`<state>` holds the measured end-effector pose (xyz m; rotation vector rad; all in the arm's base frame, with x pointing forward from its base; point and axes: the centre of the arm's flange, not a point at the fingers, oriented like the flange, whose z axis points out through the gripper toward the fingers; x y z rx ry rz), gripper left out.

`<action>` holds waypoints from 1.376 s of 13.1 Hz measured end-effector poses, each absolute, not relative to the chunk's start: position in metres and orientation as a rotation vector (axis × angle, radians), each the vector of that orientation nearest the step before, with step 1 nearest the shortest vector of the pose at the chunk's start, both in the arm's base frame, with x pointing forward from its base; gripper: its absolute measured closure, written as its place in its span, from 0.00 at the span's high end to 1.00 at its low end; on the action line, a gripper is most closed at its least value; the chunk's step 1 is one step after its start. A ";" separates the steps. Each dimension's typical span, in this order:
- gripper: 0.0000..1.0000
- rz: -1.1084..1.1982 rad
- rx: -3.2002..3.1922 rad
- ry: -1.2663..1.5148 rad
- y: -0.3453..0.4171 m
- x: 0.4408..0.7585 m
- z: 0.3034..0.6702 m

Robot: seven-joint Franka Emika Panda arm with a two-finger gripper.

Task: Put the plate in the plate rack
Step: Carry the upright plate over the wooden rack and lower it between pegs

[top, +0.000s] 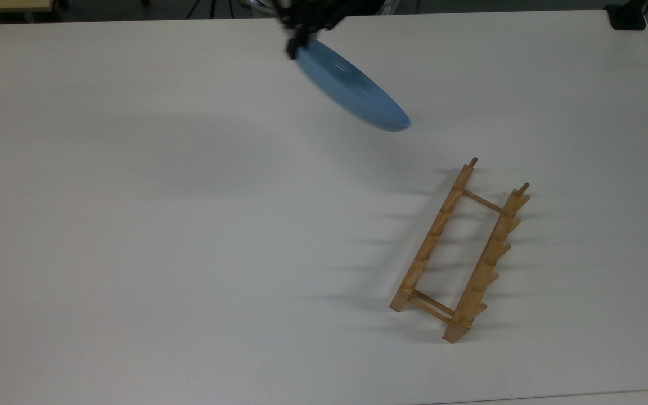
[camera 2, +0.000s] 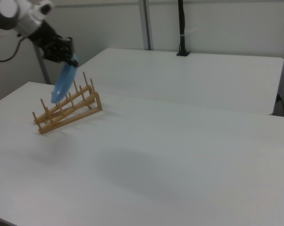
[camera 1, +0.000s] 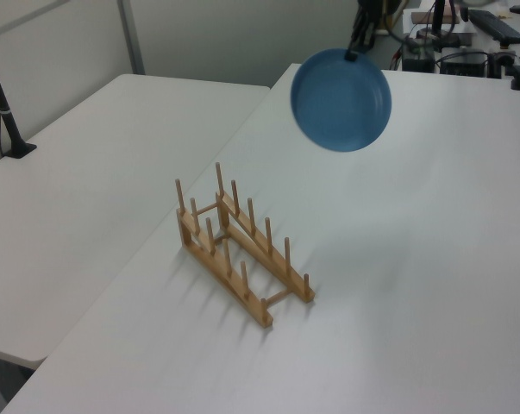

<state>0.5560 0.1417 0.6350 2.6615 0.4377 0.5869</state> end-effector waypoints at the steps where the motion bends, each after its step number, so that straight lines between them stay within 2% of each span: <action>1: 0.05 0.622 2.609 0.442 0.165 0.550 0.636; 4: 0.05 0.749 2.471 0.468 0.243 0.527 0.631; 9: 0.05 0.905 2.319 0.558 0.331 0.495 0.605; 14: 0.05 1.019 2.130 0.683 0.385 0.502 0.528; 18: 0.05 1.036 2.099 0.755 0.408 0.501 0.493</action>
